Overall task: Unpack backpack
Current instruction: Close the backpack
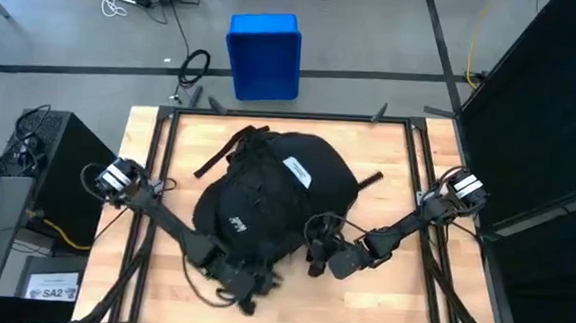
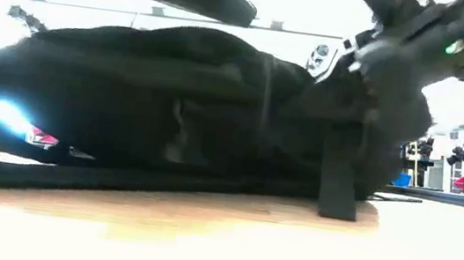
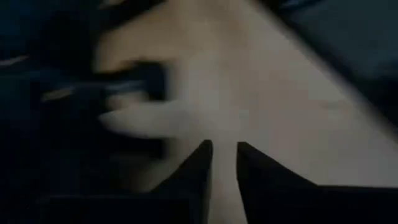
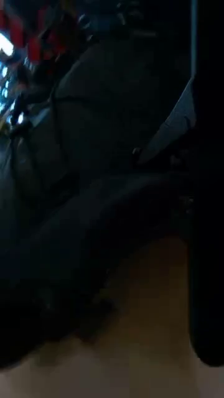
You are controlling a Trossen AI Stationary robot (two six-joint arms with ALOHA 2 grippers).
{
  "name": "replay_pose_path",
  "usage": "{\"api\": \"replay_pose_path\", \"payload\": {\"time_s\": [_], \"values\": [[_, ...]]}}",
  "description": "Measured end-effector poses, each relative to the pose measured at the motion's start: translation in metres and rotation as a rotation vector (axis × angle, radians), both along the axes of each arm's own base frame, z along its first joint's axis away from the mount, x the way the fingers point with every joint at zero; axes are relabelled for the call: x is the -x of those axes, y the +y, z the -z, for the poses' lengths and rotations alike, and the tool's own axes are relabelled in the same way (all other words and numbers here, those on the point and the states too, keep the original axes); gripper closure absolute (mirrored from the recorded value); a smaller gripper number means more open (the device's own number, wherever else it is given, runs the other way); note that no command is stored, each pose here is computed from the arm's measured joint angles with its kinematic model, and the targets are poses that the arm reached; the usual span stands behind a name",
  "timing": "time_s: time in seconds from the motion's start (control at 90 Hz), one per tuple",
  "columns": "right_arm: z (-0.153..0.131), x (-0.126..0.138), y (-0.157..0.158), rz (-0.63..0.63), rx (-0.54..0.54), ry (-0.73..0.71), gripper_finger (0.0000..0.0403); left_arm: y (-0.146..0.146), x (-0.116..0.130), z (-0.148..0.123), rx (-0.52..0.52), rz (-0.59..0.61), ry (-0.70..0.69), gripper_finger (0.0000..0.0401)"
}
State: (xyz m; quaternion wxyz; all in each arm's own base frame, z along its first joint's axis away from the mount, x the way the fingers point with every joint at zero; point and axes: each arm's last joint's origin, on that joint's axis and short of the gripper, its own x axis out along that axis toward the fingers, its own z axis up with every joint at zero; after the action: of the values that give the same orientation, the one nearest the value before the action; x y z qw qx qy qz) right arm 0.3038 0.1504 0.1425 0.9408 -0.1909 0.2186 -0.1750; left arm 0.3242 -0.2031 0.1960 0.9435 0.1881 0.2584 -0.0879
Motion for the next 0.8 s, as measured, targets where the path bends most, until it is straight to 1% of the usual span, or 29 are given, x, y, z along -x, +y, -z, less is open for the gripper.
{"api": "replay_pose_path", "payload": {"time_s": [0.111,0.278,0.344,0.4,0.456,0.644,0.8], "values": [[-0.002,-0.003,-0.002,0.009,-0.026,-0.017,0.0376,0.006,-0.006,0.0,-0.041,-0.051,-0.037,0.0312],[0.0,-0.004,-0.003,0.008,-0.067,-0.023,0.0376,0.002,-0.004,0.0,-0.069,-0.055,-0.049,0.0284],[0.001,-0.005,-0.003,0.008,-0.079,-0.024,0.0376,0.004,-0.003,0.0,-0.13,-0.108,-0.062,0.0281],[0.001,-0.005,-0.003,0.007,-0.08,-0.024,0.0376,0.008,-0.003,0.002,-0.205,-0.156,-0.061,0.0281],[0.001,-0.005,-0.003,0.006,-0.081,-0.023,0.0376,0.007,-0.001,0.002,-0.275,-0.165,-0.064,0.0281],[0.001,-0.005,-0.003,0.003,-0.086,-0.024,0.0376,-0.003,0.006,0.002,-0.517,-0.015,-0.054,0.0279],[0.001,-0.006,-0.004,0.004,-0.095,-0.026,0.0376,-0.01,0.008,0.001,-0.613,0.074,-0.068,0.0279]]}}
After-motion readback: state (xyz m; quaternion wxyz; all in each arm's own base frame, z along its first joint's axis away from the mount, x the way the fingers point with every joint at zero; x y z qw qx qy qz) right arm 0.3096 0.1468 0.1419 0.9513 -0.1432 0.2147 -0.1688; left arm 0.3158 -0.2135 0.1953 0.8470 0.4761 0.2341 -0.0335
